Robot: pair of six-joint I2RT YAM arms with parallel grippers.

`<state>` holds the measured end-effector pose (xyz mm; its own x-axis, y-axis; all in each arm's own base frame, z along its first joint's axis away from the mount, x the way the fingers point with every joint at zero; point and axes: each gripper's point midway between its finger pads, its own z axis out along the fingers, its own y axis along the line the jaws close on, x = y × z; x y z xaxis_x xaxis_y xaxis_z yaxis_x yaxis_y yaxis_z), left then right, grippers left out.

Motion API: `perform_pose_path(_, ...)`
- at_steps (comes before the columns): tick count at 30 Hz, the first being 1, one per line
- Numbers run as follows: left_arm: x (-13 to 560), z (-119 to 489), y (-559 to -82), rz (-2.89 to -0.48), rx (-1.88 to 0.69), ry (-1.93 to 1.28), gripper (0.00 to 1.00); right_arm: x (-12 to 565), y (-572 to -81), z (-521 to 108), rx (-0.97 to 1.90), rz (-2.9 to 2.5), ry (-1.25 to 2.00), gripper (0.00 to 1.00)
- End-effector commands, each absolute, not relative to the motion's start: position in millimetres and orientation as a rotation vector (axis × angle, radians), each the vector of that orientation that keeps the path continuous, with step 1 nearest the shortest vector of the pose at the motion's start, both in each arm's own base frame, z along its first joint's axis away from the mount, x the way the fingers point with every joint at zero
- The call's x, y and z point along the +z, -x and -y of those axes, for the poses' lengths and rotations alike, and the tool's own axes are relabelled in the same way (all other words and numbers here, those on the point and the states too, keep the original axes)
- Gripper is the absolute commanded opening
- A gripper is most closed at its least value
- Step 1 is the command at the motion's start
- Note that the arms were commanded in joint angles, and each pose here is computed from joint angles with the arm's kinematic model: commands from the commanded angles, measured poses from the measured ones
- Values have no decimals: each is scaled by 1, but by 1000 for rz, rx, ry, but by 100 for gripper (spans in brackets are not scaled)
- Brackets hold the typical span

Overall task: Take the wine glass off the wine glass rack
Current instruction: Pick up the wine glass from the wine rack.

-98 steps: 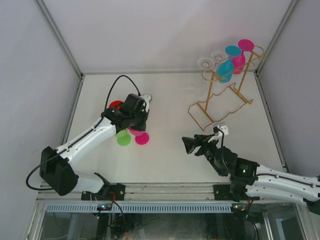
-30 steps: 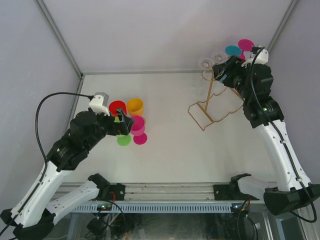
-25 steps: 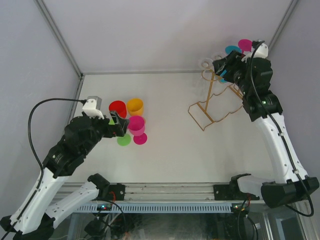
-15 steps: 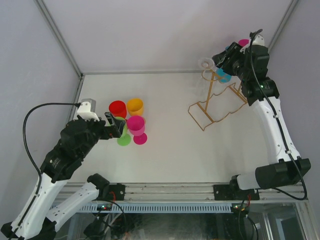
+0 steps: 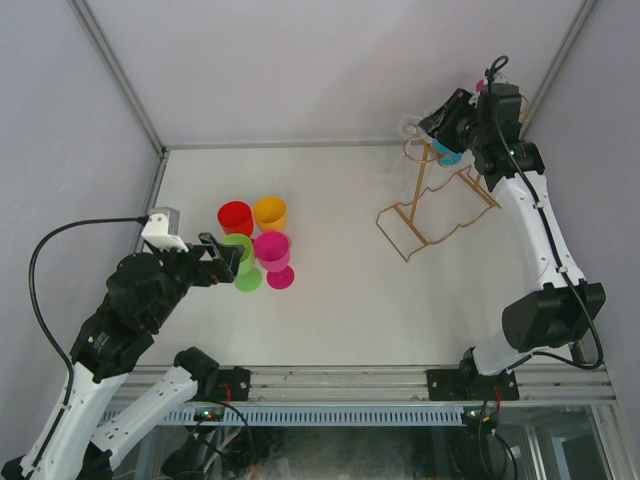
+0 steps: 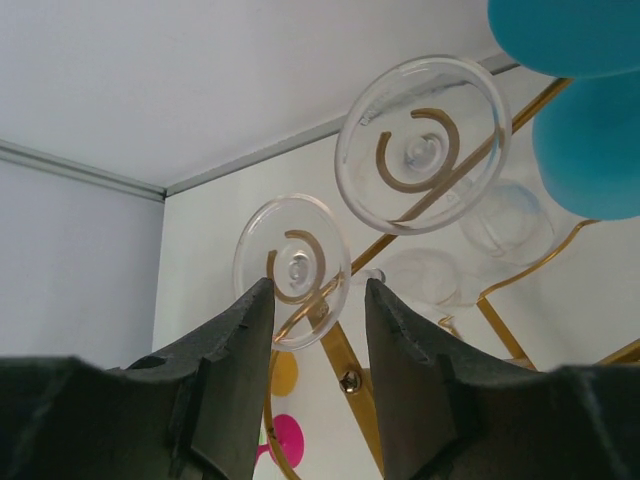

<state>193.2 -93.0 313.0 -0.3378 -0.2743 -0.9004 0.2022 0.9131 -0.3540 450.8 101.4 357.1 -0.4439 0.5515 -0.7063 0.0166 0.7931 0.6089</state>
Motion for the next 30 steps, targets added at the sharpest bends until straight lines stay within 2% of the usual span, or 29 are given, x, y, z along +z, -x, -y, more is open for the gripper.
perform_pose_path(1,315,97,-198,-1837,-502,58,100,383,-454,-98,668,-1888,-422,41)
perform_pose_path(10,317,97,-198,-1825,-514,67,100,383,-460,-99,714,-1870,-432,37)
perform_pose_path(27,309,104,-201,-1861,-520,46,100,368,-468,-105,833,-1890,-480,35)
perform_pose_path(30,309,104,-201,-1863,-521,44,100,365,-468,-106,882,-1892,-490,31)
